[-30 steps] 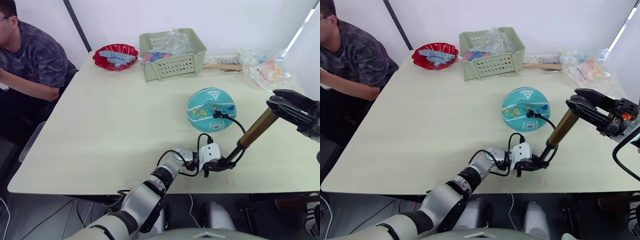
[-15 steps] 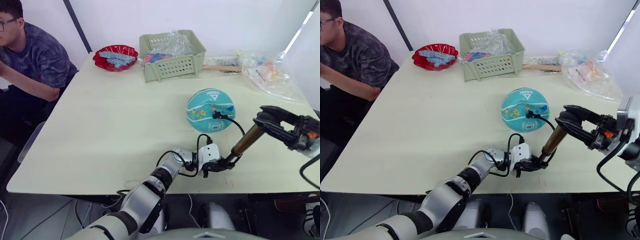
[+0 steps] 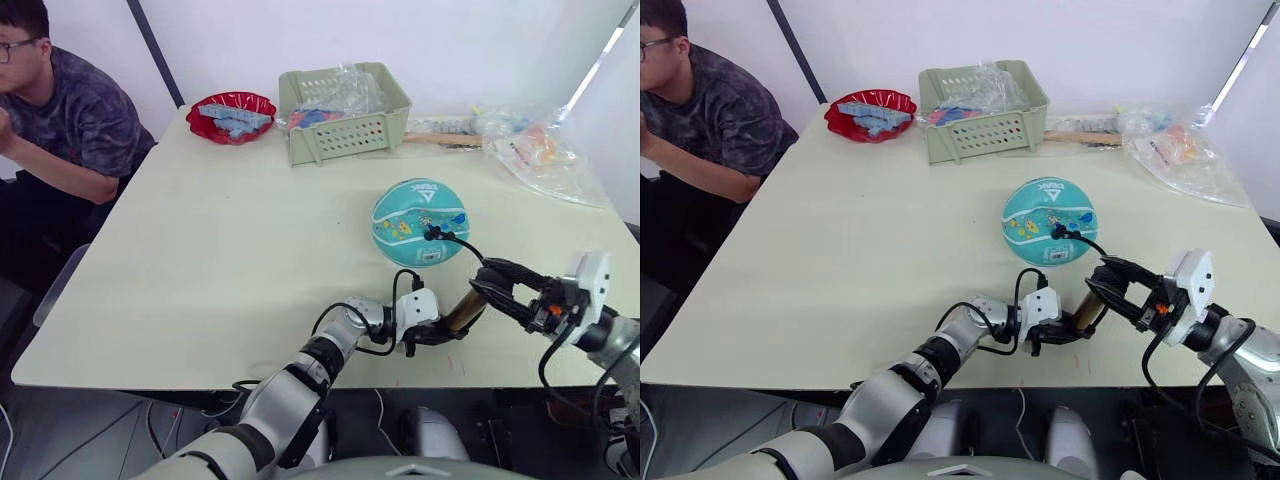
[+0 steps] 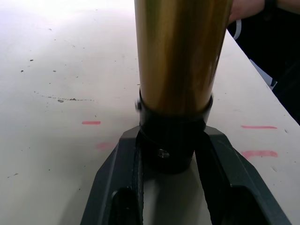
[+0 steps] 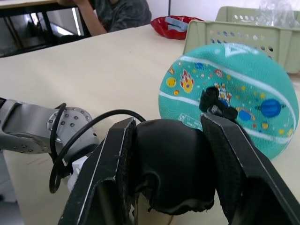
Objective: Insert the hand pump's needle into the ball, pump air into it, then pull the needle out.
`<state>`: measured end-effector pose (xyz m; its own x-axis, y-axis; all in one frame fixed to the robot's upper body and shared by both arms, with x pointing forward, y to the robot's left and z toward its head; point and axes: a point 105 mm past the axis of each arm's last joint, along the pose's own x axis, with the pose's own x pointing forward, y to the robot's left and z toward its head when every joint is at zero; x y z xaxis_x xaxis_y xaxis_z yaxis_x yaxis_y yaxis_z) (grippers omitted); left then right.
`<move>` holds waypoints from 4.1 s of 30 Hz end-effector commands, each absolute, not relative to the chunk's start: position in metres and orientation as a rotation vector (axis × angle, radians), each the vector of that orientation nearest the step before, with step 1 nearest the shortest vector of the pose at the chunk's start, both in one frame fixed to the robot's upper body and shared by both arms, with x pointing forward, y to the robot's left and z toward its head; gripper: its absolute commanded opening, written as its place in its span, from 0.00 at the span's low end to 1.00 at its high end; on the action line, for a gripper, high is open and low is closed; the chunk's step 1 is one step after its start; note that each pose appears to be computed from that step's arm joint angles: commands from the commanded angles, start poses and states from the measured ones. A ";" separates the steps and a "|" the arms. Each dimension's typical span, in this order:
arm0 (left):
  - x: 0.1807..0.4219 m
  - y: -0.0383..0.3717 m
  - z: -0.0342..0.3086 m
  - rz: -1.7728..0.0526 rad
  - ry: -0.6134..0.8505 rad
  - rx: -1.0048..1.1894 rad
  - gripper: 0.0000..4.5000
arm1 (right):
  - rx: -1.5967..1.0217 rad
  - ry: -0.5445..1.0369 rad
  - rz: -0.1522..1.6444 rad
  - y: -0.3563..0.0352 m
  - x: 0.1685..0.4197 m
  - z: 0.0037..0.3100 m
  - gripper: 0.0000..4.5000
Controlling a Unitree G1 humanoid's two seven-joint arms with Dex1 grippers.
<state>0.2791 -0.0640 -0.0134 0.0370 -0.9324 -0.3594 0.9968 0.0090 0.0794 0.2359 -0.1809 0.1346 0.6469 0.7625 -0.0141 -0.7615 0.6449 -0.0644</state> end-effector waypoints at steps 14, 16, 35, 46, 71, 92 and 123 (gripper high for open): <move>0.260 -0.036 -0.062 -1.508 0.482 0.384 0.25 | -0.104 -0.190 0.916 -0.187 0.232 0.217 0.37; 0.260 -0.036 -0.063 -1.510 0.485 0.382 0.25 | -0.088 -0.213 0.911 -0.194 0.230 0.234 0.37; 0.259 -0.036 -0.064 -1.501 0.493 0.375 0.25 | -0.110 -0.287 0.891 -0.210 0.229 0.297 0.37; 0.259 -0.039 -0.064 -1.495 0.495 0.376 0.25 | -0.069 -0.088 0.859 -0.202 0.232 0.208 0.37; 0.263 -0.033 -0.064 -1.490 0.500 0.400 0.25 | -0.126 -0.040 0.793 -0.192 0.237 0.143 0.37; 0.259 -0.033 -0.066 -1.505 0.504 0.403 0.25 | -0.172 -0.305 0.862 -0.217 0.232 0.308 0.37; 0.261 -0.028 -0.068 -1.500 0.515 0.423 0.25 | -0.134 0.084 0.887 -0.195 0.235 0.106 0.37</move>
